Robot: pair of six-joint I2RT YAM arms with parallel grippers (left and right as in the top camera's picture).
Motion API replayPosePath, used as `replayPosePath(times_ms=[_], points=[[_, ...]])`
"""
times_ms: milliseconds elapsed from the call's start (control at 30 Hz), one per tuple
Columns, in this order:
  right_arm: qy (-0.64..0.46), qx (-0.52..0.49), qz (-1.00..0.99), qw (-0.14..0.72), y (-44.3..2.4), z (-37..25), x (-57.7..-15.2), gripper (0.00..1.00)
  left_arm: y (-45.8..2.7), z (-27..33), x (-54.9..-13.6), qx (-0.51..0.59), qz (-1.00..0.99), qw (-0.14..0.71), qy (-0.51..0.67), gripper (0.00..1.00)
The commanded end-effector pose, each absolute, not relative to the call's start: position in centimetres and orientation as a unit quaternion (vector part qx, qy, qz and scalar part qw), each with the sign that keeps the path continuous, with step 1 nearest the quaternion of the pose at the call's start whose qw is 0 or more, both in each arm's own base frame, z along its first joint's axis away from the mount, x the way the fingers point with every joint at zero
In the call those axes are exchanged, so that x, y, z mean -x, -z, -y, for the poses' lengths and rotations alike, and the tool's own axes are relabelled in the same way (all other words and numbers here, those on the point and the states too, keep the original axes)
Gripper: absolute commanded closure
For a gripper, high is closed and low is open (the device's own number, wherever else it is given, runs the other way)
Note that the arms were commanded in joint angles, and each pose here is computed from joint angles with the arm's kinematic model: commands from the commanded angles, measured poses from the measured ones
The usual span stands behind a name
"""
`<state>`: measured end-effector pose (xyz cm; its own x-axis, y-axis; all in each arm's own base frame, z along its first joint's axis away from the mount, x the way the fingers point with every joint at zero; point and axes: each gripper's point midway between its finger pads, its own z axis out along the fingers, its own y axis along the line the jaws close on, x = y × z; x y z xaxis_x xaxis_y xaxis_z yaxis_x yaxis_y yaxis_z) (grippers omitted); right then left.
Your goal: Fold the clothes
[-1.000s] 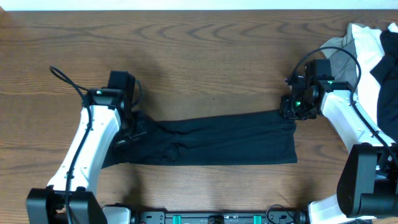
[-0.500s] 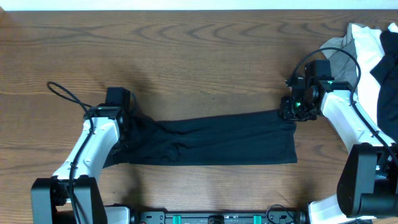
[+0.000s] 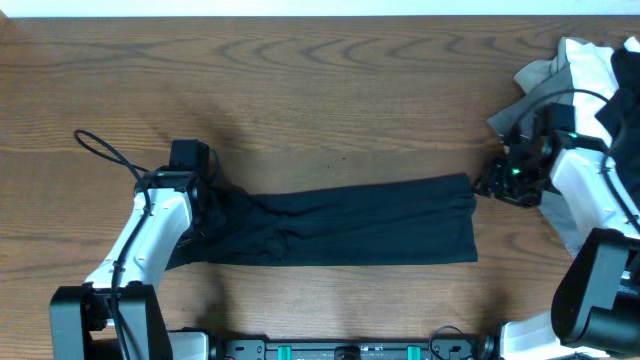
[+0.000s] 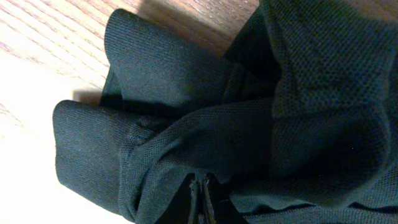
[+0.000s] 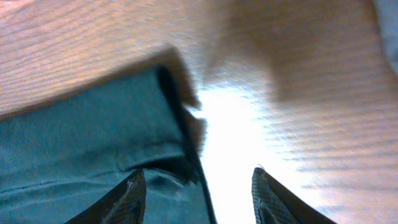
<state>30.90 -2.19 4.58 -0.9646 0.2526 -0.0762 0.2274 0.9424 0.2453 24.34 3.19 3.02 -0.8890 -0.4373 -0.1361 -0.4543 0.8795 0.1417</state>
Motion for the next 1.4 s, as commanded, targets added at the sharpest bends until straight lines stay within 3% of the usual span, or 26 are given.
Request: replayPosePath(times_ms=[0, 667, 1067, 1167, 1300, 1333, 1367], points=[[-0.16, -0.098, -0.98, 0.071, -5.8, 1.7, -31.1, 0.47, -2.9, -3.4, -24.0, 0.238, -0.966, 0.044, -0.089, 0.93], [-0.226, -0.101, -0.965, 0.083, -2.2, -1.3, -30.2, 0.31, -2.9, -3.4, -23.7, 0.237, -0.967, 0.037, -0.091, 0.93], [-0.23, -0.105, -0.964, 0.078, -0.1, -2.3, -28.8, 0.33, -2.9, -3.4, -23.6, 0.237, -0.967, 0.036, -0.091, 0.93], [-0.23, -0.107, -0.964, 0.078, 0.0, -2.3, -28.7, 0.46, -2.9, -3.4, -23.5, 0.236, -0.967, 0.034, -0.092, 0.93], [-0.23, -0.111, -0.963, 0.082, 0.0, -2.3, -29.0, 0.83, -2.9, -3.4, -23.3, 0.236, -0.967, 0.03, -0.093, 0.93], [-0.23, -0.114, -0.963, 0.084, 0.0, -2.3, -29.1, 0.97, -2.9, -3.4, -23.3, 0.236, -0.967, 0.029, -0.093, 0.93], [-0.23, -0.115, -0.963, 0.085, 0.0, -2.2, -29.2, 0.99, -2.9, -3.4, -23.3, 0.234, -0.967, 0.029, -0.093, 0.93]])
